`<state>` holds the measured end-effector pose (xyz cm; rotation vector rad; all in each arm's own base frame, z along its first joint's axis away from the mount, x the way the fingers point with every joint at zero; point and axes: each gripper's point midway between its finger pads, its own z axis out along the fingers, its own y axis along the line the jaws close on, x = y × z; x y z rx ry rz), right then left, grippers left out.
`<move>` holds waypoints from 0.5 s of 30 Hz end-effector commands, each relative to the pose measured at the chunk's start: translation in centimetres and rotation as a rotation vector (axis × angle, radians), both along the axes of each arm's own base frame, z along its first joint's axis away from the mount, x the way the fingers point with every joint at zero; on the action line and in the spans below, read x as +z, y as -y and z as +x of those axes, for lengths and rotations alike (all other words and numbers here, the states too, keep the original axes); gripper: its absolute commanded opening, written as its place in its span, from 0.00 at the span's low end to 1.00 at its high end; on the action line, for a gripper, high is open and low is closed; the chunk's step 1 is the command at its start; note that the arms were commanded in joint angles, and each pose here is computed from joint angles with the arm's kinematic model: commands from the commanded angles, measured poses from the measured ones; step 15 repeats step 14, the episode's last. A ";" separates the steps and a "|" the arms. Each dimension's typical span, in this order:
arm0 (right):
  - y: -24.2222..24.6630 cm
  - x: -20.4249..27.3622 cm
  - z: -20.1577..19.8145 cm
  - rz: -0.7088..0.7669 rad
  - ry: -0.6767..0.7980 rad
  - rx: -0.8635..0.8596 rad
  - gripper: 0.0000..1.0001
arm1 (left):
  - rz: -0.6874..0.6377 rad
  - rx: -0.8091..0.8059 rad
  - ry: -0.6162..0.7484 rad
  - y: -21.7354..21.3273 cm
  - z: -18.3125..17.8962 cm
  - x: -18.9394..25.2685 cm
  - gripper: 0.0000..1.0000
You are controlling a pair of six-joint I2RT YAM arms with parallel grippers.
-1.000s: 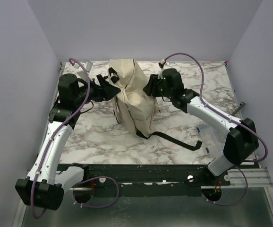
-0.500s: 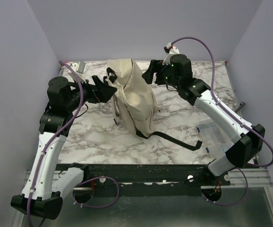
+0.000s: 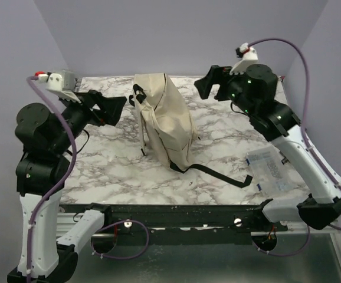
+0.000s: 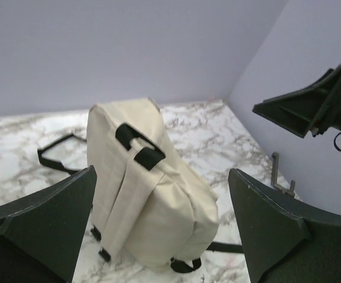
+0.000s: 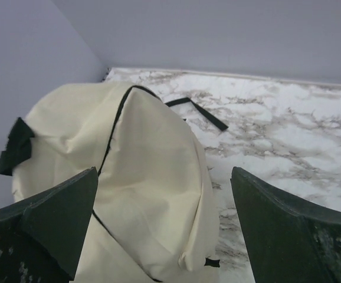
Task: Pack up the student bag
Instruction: Reset both arms
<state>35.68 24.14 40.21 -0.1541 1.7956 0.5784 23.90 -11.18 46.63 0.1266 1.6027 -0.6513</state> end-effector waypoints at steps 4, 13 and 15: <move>8.1 10.3 -6.3 0.078 0.274 -0.144 1.00 | -0.019 0.076 0.285 -2.5 -6.6 8.8 0.95; 15.3 11.9 -11.8 0.175 0.423 -0.315 1.00 | -0.083 0.113 0.415 -3.6 -9.3 10.0 0.96; 15.5 11.5 -11.8 0.161 0.407 -0.324 1.00 | -0.081 0.108 0.408 -3.5 -9.1 9.8 0.96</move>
